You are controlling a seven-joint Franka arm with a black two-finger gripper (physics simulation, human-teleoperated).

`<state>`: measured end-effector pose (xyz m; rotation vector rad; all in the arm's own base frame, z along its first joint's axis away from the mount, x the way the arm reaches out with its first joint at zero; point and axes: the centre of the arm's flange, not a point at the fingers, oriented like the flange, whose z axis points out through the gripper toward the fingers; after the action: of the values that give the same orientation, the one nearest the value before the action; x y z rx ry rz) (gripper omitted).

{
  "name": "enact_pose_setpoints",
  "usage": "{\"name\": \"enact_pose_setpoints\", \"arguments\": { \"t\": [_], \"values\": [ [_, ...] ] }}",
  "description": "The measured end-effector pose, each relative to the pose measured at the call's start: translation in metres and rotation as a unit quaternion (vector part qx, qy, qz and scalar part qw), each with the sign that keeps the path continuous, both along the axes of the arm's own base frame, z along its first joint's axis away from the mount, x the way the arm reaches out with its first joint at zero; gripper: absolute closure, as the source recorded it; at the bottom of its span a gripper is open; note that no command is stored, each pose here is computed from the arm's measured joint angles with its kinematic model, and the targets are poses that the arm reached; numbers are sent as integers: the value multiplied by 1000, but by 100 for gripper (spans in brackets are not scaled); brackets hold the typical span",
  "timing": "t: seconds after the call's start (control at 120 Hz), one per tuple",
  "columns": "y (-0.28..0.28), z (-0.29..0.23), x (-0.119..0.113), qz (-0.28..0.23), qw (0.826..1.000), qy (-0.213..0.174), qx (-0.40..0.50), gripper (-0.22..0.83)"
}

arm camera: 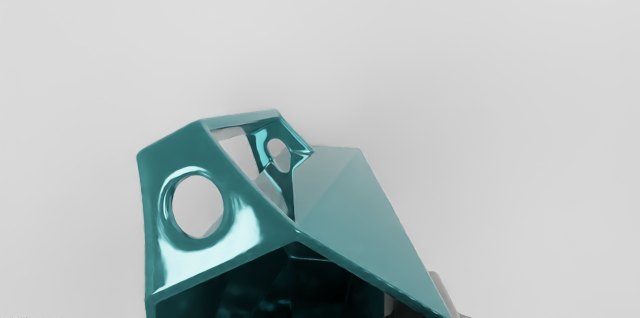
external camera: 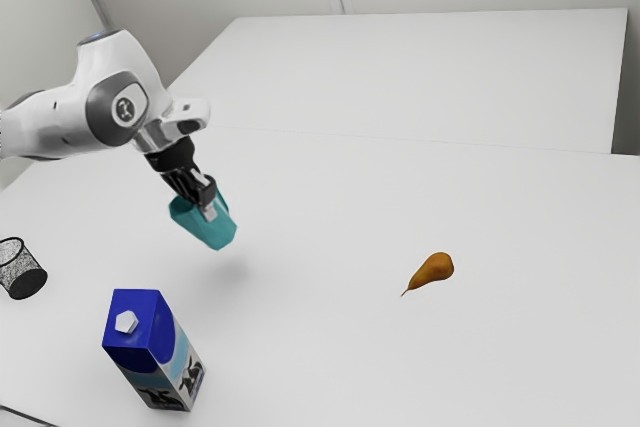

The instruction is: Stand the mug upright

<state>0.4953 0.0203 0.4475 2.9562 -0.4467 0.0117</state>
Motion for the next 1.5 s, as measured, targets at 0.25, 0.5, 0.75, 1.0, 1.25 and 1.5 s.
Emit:
{"name": "enact_pose_setpoints", "arguments": {
  "t": [0.25,0.5,0.75,1.0,1.25,1.5],
  "values": [
    [-23,-25,-3,30,999,-11,40,78],
    [-40,-42,-2,59,996,-26,64,78],
    [-48,-55,0,91,993,-24,67,78],
    [-56,-66,-4,110,992,2,70,78],
    [-60,-79,-5,123,990,22,72,78],
    [-62,-86,-4,134,988,31,74,78]
  ]
}}
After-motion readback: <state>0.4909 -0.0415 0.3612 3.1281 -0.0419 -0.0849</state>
